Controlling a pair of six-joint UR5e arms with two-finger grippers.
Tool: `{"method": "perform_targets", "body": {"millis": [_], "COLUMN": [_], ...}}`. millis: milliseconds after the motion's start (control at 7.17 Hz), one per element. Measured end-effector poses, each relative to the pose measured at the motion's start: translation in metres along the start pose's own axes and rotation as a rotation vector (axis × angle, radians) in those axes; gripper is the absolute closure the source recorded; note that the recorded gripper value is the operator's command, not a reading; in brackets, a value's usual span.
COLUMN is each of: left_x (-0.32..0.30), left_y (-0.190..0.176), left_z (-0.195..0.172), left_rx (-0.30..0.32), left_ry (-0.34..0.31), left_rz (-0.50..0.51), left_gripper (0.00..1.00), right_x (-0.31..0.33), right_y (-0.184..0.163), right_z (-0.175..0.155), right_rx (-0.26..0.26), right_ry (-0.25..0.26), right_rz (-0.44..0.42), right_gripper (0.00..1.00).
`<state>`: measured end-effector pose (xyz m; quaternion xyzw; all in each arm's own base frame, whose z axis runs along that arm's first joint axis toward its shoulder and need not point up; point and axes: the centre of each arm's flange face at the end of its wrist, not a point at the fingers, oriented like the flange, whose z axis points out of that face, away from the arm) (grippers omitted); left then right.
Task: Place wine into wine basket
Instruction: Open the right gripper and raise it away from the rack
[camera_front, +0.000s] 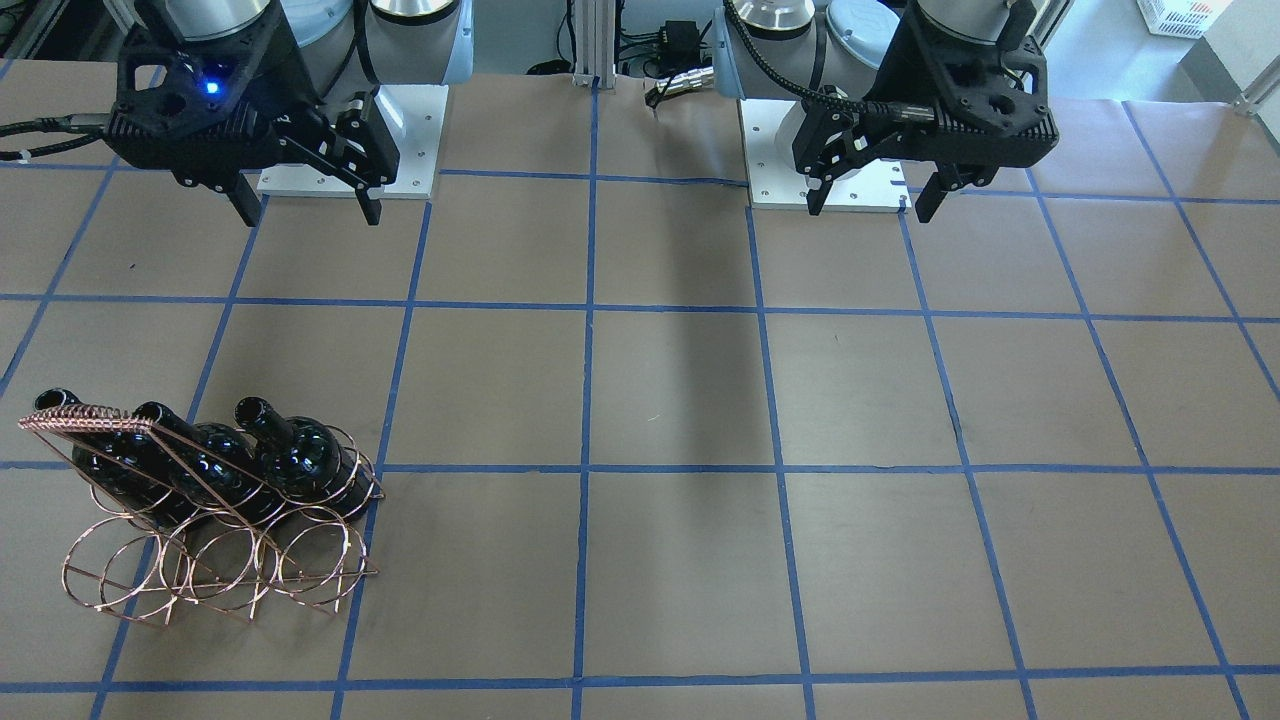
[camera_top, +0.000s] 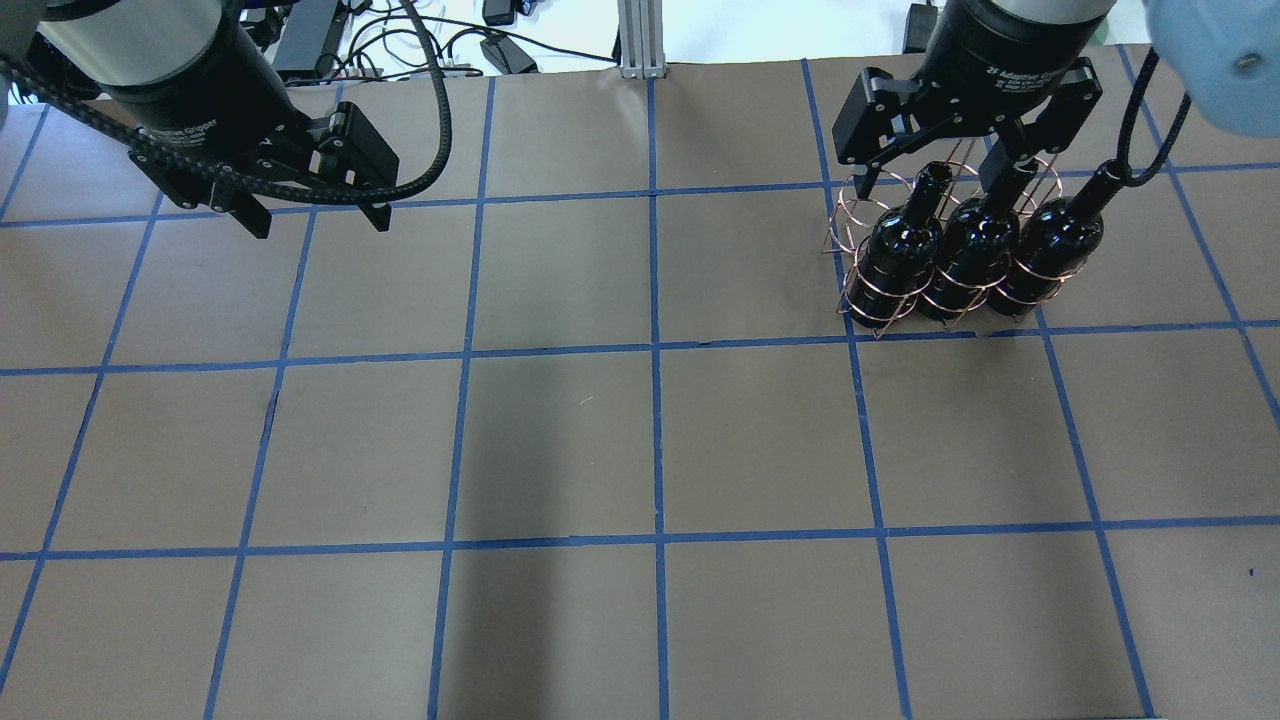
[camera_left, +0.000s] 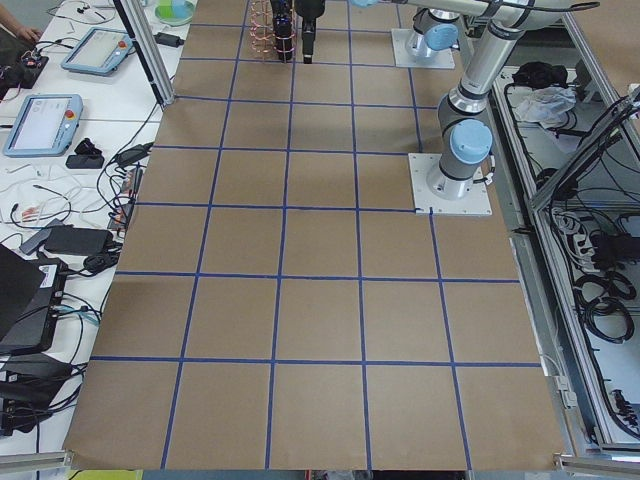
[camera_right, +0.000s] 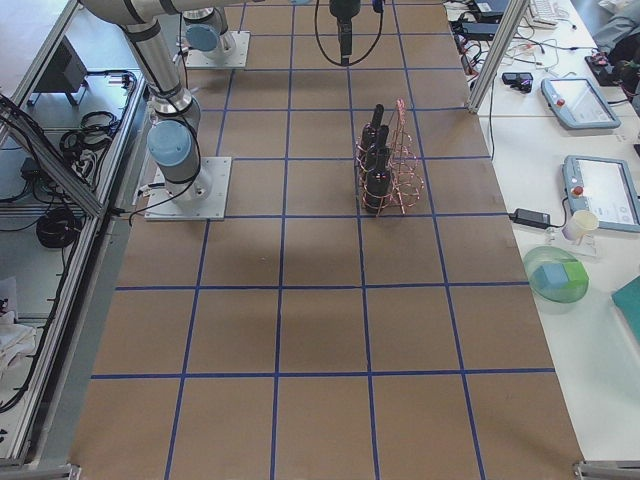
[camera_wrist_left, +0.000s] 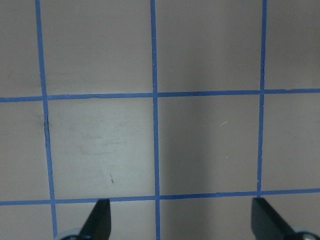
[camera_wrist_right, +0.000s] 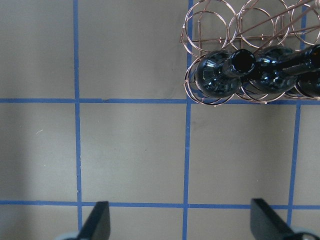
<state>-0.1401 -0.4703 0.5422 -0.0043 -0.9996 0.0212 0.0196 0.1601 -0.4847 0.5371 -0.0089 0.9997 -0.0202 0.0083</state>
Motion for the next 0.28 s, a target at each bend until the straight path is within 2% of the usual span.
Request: {"method": "perform_targets", "body": {"millis": [279], "left_x": [-0.0001], "left_y": [0.0009], "left_z": [-0.0001], "left_rx": [-0.001], "left_ry": [-0.002], "left_rz": [0.004], "left_gripper": [0.00], "right_x": [0.0011], "right_y": [0.0022], "right_z": [0.0002], "right_rx": [-0.014], "right_ry": [0.009], "right_rz": [0.001], "right_gripper": [0.00]}}
